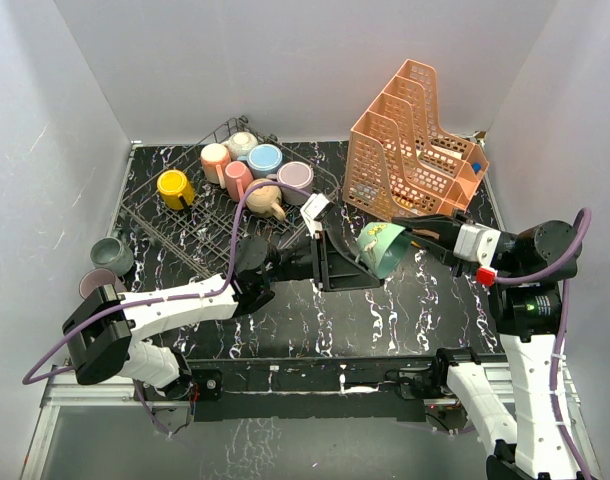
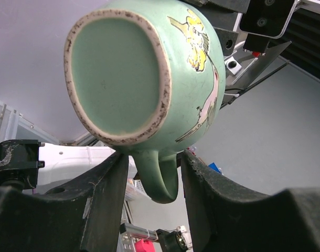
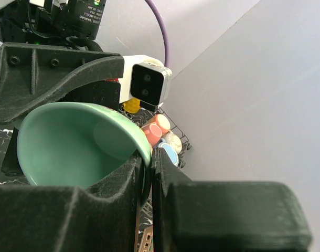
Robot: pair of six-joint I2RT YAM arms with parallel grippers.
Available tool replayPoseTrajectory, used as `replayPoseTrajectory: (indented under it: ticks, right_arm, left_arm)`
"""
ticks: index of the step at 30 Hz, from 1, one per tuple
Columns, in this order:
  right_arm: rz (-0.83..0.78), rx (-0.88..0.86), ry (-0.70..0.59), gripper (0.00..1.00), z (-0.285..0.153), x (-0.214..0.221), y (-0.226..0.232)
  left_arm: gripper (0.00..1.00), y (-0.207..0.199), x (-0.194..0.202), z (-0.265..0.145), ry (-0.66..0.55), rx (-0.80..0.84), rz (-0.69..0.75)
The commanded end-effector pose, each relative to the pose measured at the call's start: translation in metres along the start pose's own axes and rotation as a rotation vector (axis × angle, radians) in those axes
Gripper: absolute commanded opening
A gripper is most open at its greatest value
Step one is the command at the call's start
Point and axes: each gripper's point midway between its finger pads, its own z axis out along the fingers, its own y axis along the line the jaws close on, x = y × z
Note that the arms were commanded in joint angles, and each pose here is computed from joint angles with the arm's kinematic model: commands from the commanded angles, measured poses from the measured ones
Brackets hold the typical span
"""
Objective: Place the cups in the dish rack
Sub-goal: Pick up the cup at the center of the board.
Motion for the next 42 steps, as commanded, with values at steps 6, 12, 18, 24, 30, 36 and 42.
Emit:
replayPoseTrajectory:
  ticks: [6,12,18,24,30,36,42]
  right_arm:
    - [-0.067,-0.011,-0.031,0.08,-0.001,-0.020,0.002]
    - [-0.088,-0.017,-0.033,0.08,-0.002,-0.021,0.006]
    - [-0.118,-0.037,-0.031,0.08,-0.003,-0.020,0.013]
    - [-0.125,-0.055,-0.028,0.08,-0.004,-0.016,0.017]
    - [-0.146,-0.065,-0.017,0.21,-0.004,-0.010,0.021]
    - [-0.126,-0.006,0.038,0.39,-0.006,0.007,0.014]
    - [-0.041,0.072,0.107,0.66,-0.010,0.027,0.004]
  left_arm:
    - [0.43,-0.045,-0.009,-0.008,-0.038,0.137,0.068]
    - [0.42,-0.049,-0.011,-0.009,-0.045,0.160,0.064]
    - [0.36,-0.048,-0.012,-0.009,-0.049,0.166,0.053]
    - [0.22,-0.043,-0.012,-0.006,-0.043,0.160,0.044]
    - [0.00,-0.040,-0.017,-0.008,-0.064,0.156,0.050]
    - [0.00,-0.042,-0.031,-0.023,-0.137,0.159,0.069]
    - [0.00,-0.032,-0.047,-0.043,-0.212,0.111,0.073]
